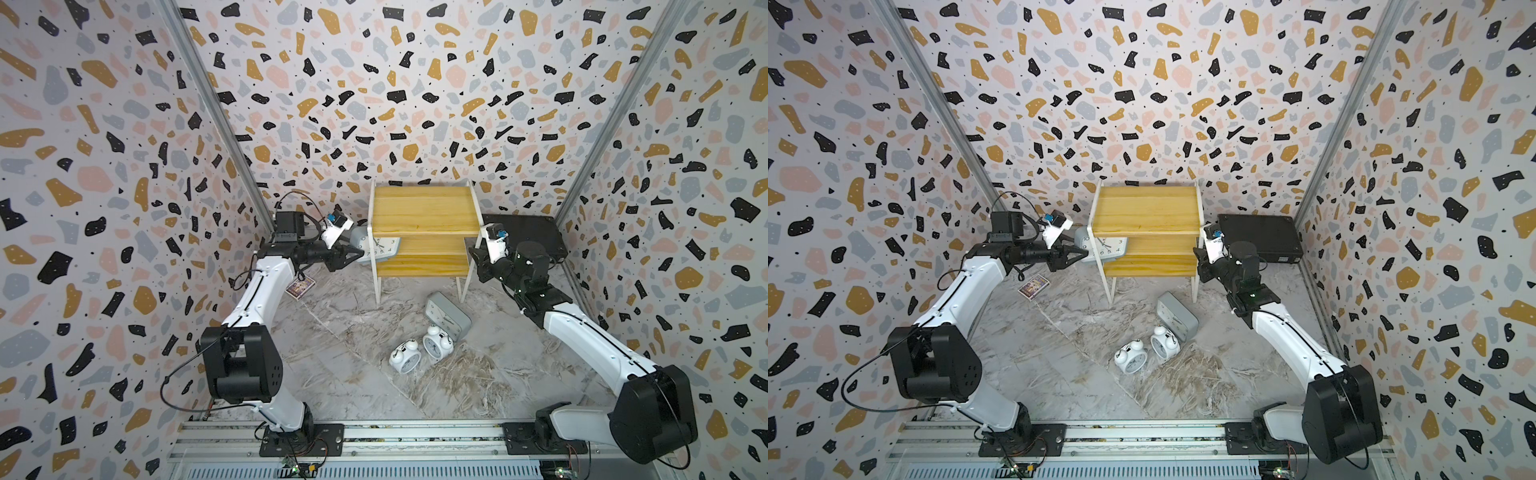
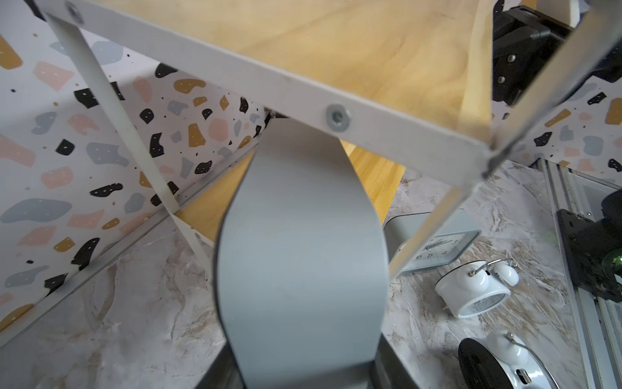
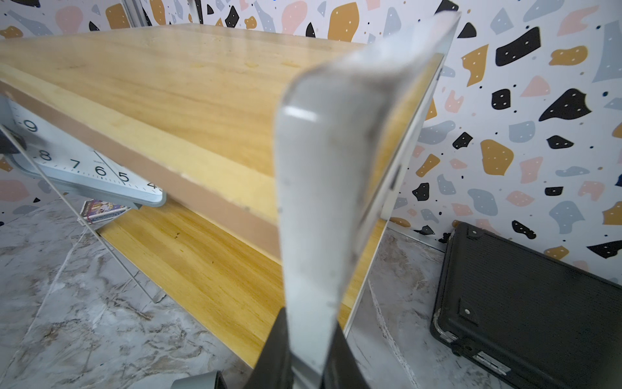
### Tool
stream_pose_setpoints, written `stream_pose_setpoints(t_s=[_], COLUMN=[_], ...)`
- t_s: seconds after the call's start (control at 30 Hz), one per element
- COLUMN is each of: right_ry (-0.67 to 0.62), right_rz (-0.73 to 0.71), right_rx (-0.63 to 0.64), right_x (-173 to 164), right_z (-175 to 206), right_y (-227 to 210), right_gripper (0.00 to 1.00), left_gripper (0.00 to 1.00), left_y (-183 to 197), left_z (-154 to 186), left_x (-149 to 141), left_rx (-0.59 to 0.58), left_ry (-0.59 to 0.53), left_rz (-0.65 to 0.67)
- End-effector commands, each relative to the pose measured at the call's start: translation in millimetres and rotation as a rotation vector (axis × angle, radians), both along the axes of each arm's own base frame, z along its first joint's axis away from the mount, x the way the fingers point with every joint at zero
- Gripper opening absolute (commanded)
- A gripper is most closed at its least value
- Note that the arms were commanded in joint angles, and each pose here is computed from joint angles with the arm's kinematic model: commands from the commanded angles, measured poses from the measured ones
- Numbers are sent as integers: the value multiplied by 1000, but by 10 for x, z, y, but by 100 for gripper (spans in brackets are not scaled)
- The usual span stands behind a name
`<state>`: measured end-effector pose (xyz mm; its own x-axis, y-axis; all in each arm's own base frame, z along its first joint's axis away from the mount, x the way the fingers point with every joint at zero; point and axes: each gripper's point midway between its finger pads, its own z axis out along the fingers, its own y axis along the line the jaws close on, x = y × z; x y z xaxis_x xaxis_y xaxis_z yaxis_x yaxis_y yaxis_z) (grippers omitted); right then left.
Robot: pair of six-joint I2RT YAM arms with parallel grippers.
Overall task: Place the alarm clocks on the shelf by style
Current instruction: Place the alarm on the shelf.
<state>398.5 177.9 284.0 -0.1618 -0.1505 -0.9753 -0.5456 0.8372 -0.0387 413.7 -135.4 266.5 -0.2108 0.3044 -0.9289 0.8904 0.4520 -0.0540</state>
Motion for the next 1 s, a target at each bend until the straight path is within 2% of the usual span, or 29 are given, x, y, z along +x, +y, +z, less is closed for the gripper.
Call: stream_pose_setpoints(t_s=[0.0,0.67,0.97], right_ry=[-80,-73,-67], right_rz=[-3,18,22], right_rx=[10,14,11], right_x=[7,78,82], right_z=[246,317,315], right_y=[-21,41,50], right_gripper=[17,18,18], left_gripper=[17,18,19], left_y=[-97,-222,-367], left_z=[214,21,-39], left_x=[-4,193,238], left_rx=[-64,-203,-224], left_ry=[-160,-193,-184], left_rz=[-134,-310,-357])
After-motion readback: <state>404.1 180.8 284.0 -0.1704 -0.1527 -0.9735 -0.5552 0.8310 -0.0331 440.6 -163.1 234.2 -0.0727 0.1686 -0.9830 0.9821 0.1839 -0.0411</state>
